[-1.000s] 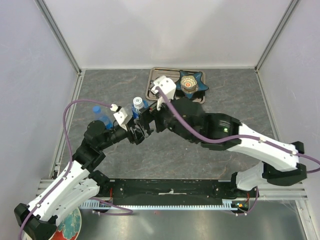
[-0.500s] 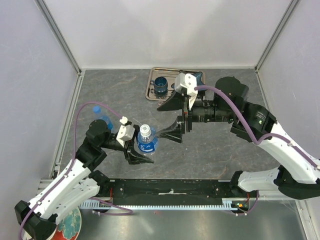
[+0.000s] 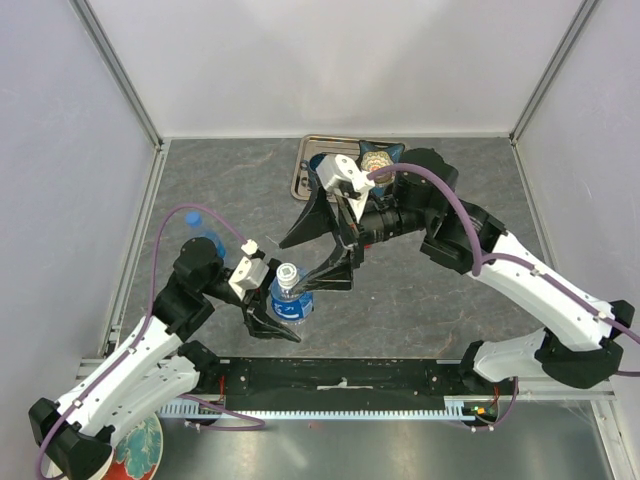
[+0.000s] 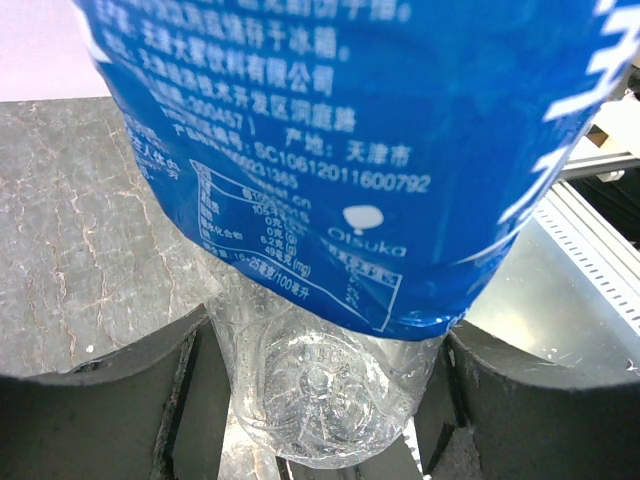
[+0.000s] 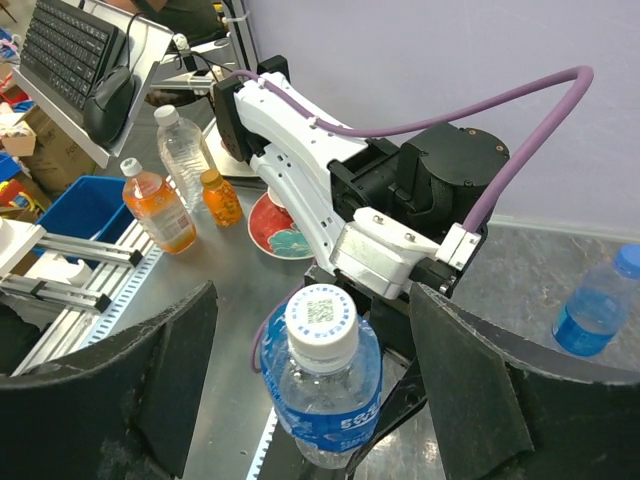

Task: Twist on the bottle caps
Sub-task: Screw the bottle cap onto the plastic bottle.

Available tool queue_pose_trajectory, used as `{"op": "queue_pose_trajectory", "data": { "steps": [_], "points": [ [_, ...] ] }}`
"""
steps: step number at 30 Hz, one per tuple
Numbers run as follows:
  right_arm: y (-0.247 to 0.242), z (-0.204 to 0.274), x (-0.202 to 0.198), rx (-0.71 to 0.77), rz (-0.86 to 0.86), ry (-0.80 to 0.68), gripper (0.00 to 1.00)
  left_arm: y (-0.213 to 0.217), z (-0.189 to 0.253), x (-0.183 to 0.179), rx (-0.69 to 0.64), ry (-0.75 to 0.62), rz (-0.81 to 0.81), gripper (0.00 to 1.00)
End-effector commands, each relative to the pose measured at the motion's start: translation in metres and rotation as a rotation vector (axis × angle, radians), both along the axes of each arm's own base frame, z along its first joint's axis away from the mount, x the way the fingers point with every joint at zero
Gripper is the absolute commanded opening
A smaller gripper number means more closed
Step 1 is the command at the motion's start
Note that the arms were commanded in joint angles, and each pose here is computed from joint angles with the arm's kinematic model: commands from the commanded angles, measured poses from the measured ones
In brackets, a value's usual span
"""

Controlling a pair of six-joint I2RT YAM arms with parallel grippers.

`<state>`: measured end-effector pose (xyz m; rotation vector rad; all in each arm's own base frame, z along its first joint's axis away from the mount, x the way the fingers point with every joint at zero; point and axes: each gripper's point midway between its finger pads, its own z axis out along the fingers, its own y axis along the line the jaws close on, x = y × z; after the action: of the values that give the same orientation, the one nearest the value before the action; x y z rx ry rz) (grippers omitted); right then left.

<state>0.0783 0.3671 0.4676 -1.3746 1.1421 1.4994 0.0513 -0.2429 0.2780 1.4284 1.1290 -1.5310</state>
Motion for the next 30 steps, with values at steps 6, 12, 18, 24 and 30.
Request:
{"op": "queue_pose_trajectory", "data": {
  "steps": [6,12,18,24,30],
  "points": [
    [0.008,0.007,-0.006,0.046,0.087,0.004,0.78,0.003,0.018,-0.007,-0.036,-0.058,-0.037,0.02],
    [0.010,0.000,-0.008,0.037,0.110,0.036,0.66,0.002,0.018,-0.005,-0.038,-0.060,-0.021,0.02],
    [0.010,-0.002,-0.007,0.038,0.108,0.047,0.63,0.001,0.020,-0.003,-0.040,-0.063,-0.004,0.02],
    [0.011,-0.003,-0.007,0.041,0.104,0.051,0.55,0.000,0.021,0.000,-0.039,-0.059,0.016,0.02],
    [0.010,-0.009,-0.007,0.026,0.100,0.066,0.47,-0.001,0.022,0.004,-0.044,-0.064,0.038,0.02]
  ]
}}
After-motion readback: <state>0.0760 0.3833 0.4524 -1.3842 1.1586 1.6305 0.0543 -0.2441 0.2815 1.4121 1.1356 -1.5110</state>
